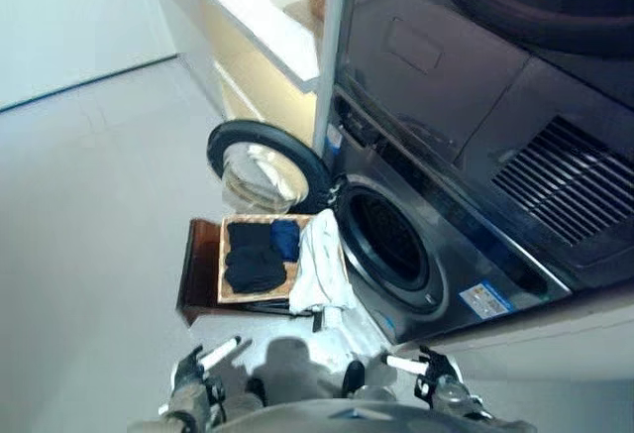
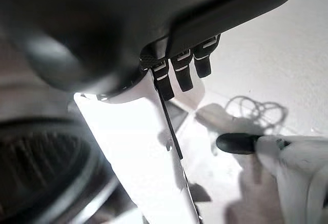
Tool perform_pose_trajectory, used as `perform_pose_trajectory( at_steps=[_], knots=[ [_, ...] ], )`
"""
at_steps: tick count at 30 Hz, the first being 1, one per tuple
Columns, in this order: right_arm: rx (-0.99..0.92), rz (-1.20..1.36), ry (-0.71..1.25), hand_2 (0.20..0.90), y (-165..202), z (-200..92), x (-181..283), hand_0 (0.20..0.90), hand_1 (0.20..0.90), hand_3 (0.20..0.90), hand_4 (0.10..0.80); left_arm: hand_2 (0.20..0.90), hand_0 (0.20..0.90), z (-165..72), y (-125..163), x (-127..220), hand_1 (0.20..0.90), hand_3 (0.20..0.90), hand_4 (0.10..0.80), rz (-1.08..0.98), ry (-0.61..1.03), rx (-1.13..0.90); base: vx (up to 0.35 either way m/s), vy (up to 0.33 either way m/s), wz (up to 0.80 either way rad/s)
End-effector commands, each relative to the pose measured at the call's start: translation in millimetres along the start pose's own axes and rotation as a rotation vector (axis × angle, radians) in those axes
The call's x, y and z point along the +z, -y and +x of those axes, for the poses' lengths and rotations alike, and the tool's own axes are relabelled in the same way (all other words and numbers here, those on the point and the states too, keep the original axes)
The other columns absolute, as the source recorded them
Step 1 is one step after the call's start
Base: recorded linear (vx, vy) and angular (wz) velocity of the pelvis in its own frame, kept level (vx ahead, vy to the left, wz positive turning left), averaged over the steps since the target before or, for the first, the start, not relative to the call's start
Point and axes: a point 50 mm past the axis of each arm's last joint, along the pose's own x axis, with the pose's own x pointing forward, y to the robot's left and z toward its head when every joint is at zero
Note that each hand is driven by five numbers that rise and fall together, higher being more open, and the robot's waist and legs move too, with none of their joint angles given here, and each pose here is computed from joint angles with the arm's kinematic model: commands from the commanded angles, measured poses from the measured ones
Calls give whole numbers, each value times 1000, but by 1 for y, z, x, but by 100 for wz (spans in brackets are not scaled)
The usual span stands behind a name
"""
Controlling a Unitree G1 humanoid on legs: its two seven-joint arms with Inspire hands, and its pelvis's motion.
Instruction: Pick up the clothes and place them into the washing machine
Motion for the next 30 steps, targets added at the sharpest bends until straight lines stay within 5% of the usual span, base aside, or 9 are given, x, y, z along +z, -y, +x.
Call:
perform_pose_trajectory(
  at_steps=[1, 12, 20, 30],
  knots=[
    [-58, 0, 172, 900, 10, 5, 54, 900, 900, 900, 800, 900, 900, 2, -5, 12, 900, 900, 800, -78, 53, 29, 160, 103, -2],
    [-22, -7, 378, 900, -8, -3, 123, 900, 900, 900, 800, 900, 900, 4, -17, 24, 900, 900, 800, -65, 89, 67, 85, 176, -24],
    [17, 9, 643, 900, -32, -32, 199, 900, 900, 900, 800, 900, 900, 2, 14, 49, 900, 900, 800, -10, 180, 2, -11, 7, -7],
    [-18, 197, 819, 900, -18, -64, 277, 900, 900, 900, 800, 900, 900, 0, 25, 59, 900, 900, 800, -38, 223, -36, -5, 1, 7]
  ],
)
